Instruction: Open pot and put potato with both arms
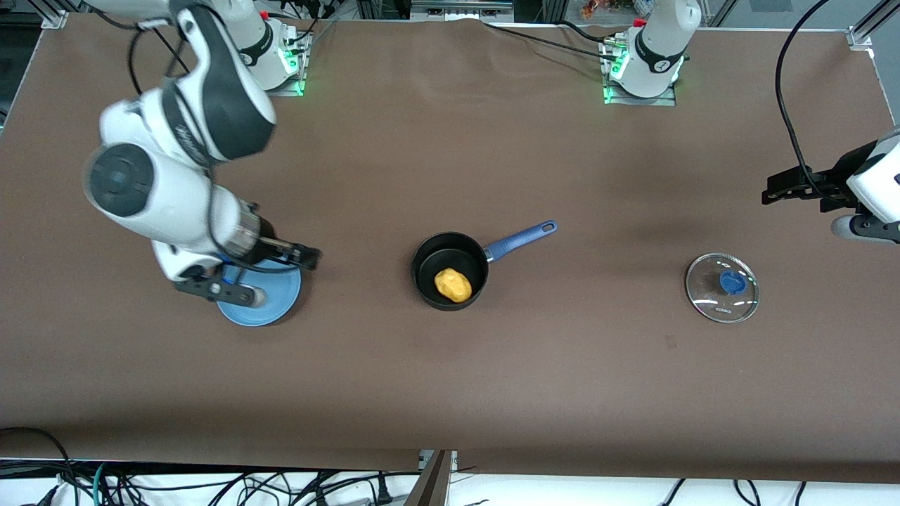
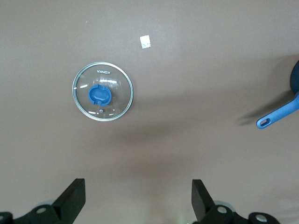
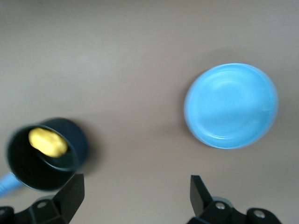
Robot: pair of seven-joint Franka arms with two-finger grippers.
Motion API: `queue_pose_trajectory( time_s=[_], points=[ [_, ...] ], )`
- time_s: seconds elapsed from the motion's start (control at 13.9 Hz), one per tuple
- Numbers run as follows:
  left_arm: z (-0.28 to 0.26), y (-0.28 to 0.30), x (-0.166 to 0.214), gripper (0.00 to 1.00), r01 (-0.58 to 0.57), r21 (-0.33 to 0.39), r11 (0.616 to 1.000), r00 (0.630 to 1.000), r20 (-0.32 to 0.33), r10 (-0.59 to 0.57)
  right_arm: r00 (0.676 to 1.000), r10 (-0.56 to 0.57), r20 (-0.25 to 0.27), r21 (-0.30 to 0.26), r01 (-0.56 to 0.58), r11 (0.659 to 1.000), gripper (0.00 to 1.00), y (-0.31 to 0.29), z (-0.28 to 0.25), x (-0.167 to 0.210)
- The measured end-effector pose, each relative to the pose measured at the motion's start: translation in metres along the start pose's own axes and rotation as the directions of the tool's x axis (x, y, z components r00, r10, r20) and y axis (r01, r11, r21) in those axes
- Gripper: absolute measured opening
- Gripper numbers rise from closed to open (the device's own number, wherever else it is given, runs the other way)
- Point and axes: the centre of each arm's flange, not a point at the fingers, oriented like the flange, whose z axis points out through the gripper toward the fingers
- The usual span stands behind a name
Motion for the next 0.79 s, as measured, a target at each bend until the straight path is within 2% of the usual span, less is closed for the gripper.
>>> queue_pose_trajectory(
  time_s=[0.14, 0.36, 0.58, 0.79],
  points=[
    [-0.002, 0.0, 0.0, 1.0, -0.001, 0.0, 1.0, 1.0, 0.0, 0.001, 0.998, -0.055, 0.034, -0.023, 0.056, 0.998, 1.0, 0.053, -0.028, -0.015],
    [0.0, 0.008, 0.002, 1.0, -0.014, 0.0, 1.0, 1.0, 0.006, 0.014, 0.992, -0.105, 0.071, -0.017, 0.106, 0.994, 1.0, 0.112, -0.072, -0.041],
    [0.0, 0.01, 0.003, 1.0, -0.014, 0.0, 1.0, 1.0, 0.007, 0.014, 0.987, -0.144, 0.068, -0.002, 0.145, 0.989, 1.0, 0.144, -0.096, -0.064],
    [0.0, 0.01, 0.003, 1.0, 0.032, 0.001, 0.999, 0.999, 0.006, -0.032, 0.981, -0.187, 0.055, 0.011, 0.186, 0.982, 1.0, 0.176, -0.112, -0.08]
  ],
)
